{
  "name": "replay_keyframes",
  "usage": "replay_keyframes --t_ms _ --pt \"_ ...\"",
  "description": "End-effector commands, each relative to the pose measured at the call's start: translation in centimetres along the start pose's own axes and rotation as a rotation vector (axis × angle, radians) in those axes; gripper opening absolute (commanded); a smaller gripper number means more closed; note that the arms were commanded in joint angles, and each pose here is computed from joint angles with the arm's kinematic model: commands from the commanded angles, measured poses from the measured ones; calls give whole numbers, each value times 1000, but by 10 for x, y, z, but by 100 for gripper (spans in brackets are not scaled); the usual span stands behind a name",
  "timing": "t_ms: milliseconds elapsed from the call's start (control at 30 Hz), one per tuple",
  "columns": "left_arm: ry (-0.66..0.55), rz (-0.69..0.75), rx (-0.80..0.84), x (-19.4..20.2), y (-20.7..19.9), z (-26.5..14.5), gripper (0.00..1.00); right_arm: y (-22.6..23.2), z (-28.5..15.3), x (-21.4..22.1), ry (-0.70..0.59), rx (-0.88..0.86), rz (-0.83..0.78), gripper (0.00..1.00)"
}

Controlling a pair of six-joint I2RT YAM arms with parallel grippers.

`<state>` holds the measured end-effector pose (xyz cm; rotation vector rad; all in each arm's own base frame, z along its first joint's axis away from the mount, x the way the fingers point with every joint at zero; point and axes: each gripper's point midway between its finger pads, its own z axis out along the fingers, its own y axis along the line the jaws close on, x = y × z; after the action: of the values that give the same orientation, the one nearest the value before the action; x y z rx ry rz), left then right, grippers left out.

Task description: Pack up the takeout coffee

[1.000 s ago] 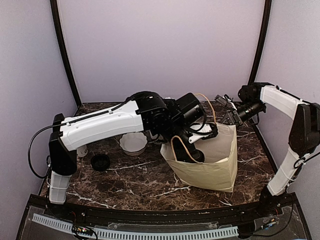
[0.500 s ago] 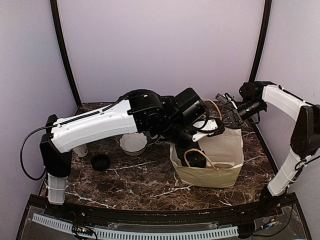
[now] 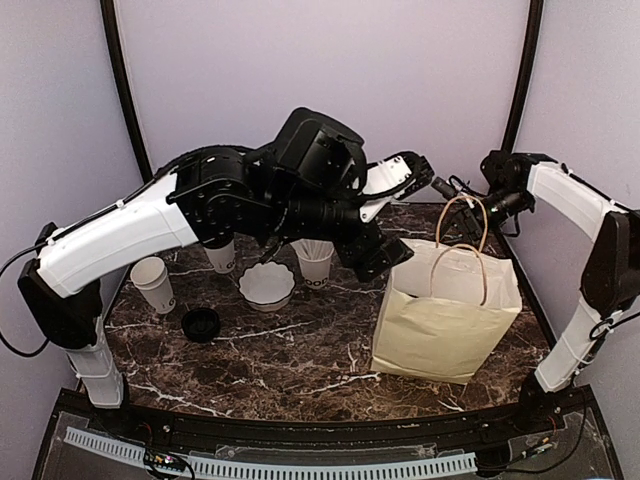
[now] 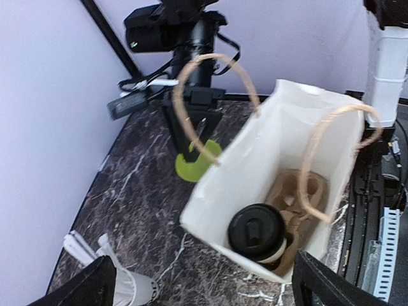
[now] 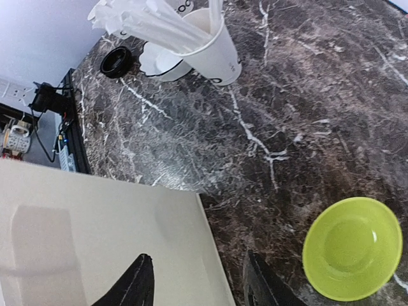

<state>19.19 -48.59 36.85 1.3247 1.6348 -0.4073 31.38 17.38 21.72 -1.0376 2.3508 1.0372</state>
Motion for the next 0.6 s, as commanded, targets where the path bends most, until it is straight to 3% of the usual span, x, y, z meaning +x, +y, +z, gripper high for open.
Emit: replay_keyframes --t_ms 0,233,433,567 --pt "-40 -146 -327 -7 82 -55 99 -21 -27 -27 -45 164 -38 50" --pt "210 -496 -572 107 189 -110 95 -31 -67 -50 -117 367 -67 60" --pt "426 -716 -645 216 239 -132 95 -45 -87 -49 -128 543 -79 65" --pt "583 -800 -651 279 257 -126 95 -43 -83 -42 -122 531 -85 65"
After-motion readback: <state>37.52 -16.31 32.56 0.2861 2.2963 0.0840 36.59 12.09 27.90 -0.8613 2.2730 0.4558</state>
